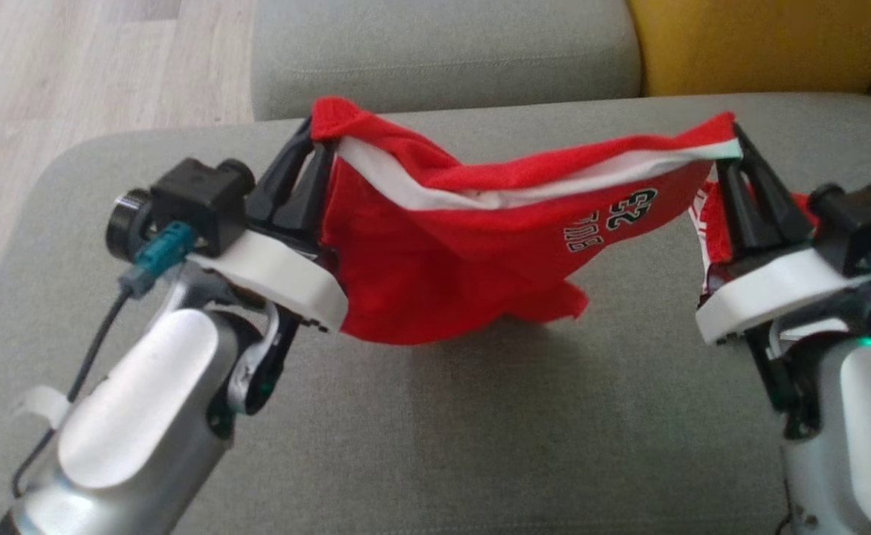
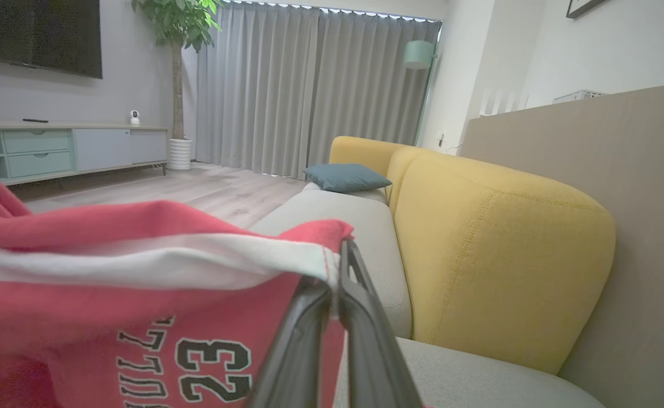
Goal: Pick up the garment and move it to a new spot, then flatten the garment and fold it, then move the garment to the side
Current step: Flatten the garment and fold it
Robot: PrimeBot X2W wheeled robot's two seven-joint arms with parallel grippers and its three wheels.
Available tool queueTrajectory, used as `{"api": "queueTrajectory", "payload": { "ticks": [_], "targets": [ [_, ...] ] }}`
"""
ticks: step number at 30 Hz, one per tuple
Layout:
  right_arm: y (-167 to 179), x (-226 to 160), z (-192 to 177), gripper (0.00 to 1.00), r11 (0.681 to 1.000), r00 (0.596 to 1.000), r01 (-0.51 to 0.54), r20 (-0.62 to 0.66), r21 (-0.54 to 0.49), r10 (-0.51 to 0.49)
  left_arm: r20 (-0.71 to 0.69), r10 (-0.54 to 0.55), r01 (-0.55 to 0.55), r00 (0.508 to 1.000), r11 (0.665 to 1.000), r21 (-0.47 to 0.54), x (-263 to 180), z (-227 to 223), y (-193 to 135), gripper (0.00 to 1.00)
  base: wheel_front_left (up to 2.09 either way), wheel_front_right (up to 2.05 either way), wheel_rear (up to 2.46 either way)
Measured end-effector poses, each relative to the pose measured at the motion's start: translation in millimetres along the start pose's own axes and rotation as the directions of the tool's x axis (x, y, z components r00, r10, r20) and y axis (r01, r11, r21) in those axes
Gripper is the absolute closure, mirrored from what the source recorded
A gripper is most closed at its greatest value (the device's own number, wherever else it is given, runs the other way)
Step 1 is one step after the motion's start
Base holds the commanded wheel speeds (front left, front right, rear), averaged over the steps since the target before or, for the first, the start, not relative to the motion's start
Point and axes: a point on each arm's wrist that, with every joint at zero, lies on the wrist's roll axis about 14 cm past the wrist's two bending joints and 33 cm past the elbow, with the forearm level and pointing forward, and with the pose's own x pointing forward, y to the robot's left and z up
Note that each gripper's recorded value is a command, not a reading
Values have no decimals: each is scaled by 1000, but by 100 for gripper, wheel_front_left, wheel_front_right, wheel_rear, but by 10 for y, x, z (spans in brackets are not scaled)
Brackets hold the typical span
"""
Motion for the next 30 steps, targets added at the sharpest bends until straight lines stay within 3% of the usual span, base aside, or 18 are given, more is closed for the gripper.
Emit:
{"api": "queueTrajectory", "payload": {
  "ticks": [7, 14, 20, 24, 30],
  "targets": [
    [6, 477, 133, 100, 998, 998, -59, -16, -9, 59, -60, -19, 20, 998, 1000, 19, 315, -45, 218, 100, 0, 0, 0],
    [-136, 1500, 289, 100, 994, 996, -85, 3, -67, 85, -92, 45, -37, 995, 996, 83, 1111, -161, 904, 100, 0, 0, 0],
    [-367, 2309, 539, 100, 998, 989, -23, 147, -55, 31, 24, 144, -145, 989, 986, 84, 1765, -143, 1428, 100, 0, 0, 0],
    [-326, 2574, 61, 100, 1000, 994, -22, 110, -23, 24, 25, 187, -188, 982, 981, 46, 1918, -515, 1586, 100, 0, 0, 0],
    [-168, 2591, -1143, 100, 999, 993, -41, -109, 31, 44, -166, 158, -162, 973, 987, -13, 1740, -1518, 1500, 100, 0, 0, 0]
  ]
}}
